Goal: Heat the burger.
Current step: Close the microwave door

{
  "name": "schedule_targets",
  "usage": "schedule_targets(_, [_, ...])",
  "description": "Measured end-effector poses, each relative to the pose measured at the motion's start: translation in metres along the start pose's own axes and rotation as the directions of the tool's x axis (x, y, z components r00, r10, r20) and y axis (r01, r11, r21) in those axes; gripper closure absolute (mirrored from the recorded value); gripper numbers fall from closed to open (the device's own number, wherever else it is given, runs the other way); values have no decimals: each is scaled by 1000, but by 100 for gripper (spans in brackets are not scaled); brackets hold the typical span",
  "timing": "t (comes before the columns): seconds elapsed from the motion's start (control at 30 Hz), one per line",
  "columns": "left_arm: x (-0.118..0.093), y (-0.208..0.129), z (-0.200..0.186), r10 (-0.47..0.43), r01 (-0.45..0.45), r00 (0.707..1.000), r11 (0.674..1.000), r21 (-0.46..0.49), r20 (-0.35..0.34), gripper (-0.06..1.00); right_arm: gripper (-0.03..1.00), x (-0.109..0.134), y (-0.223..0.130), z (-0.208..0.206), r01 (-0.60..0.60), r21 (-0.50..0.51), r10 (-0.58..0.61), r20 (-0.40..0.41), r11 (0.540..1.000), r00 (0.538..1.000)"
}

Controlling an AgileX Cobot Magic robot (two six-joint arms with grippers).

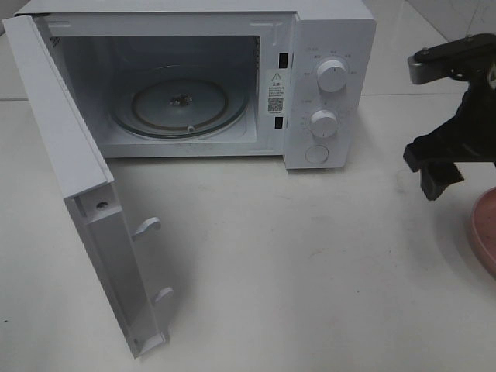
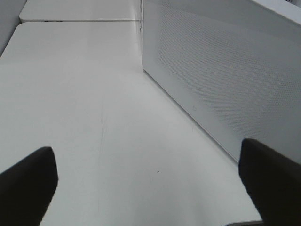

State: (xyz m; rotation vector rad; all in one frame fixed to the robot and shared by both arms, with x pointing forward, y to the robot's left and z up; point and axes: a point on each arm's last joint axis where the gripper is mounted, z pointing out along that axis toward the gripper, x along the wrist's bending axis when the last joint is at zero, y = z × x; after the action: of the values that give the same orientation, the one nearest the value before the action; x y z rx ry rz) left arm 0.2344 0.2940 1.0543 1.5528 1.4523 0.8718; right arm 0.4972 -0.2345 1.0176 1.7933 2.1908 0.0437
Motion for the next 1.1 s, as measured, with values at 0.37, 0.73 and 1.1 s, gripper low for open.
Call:
schedule_targets(0.37, [0, 0, 0, 0, 0, 1000, 1000, 0, 0, -4, 15, -10, -33, -58, 6, -71, -13, -97, 997, 995])
schedule_targets(0.73, [0, 0, 0, 0, 0, 1000, 1000, 0, 0, -4, 17, -17, -72, -86, 13, -126, -30, -136, 992, 990])
schedule_targets(1.1, [0, 0, 0, 0, 0, 1000, 1000, 0, 0, -4, 19, -25, -143, -88, -12, -261, -28, -146, 965, 989])
